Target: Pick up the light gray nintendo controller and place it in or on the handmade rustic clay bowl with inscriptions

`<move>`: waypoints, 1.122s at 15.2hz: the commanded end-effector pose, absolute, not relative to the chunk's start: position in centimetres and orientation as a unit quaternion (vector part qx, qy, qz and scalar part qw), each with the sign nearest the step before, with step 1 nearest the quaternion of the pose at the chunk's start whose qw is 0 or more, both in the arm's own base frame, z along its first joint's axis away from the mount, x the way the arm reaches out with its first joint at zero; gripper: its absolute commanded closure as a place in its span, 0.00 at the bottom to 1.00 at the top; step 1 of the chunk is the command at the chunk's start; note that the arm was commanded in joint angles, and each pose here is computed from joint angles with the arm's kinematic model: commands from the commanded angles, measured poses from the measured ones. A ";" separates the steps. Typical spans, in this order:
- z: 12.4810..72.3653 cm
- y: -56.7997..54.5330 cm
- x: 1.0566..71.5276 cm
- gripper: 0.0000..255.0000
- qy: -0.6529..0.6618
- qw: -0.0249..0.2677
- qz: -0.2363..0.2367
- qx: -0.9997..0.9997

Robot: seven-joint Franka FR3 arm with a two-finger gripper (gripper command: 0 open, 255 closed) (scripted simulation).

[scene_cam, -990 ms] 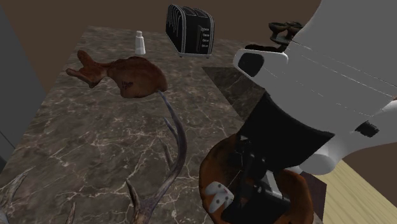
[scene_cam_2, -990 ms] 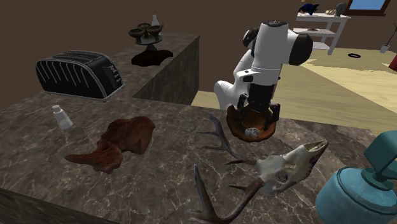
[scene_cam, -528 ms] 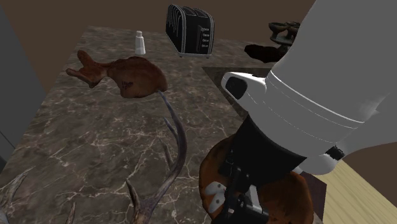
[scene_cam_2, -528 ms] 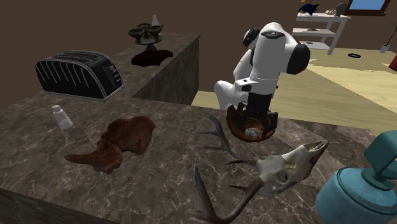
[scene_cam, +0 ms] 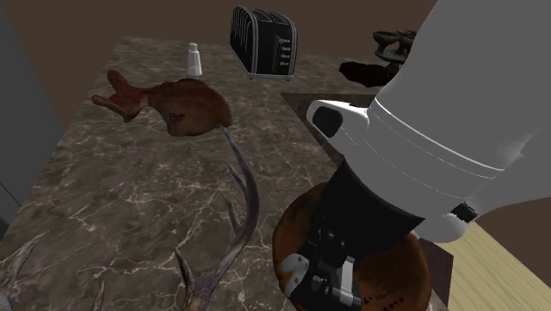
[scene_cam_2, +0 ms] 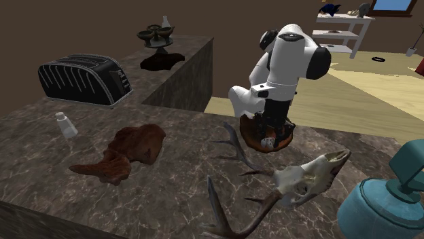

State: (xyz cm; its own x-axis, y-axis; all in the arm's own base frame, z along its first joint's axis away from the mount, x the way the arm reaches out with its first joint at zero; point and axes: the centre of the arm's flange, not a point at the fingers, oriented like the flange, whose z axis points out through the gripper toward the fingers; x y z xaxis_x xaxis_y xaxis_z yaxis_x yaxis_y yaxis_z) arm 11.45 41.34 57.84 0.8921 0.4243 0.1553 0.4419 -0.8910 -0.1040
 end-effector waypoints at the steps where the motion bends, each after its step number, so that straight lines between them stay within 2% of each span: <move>1: 57.8 41.3 11.4 1.00 -0.223 0.068 -0.063 -0.970; 7: 57.8 41.3 11.4 1.00 -0.223 0.068 -0.063 -0.970; 17: 63.0 41.3 11.4 1.00 -0.223 0.068 -0.063 -0.970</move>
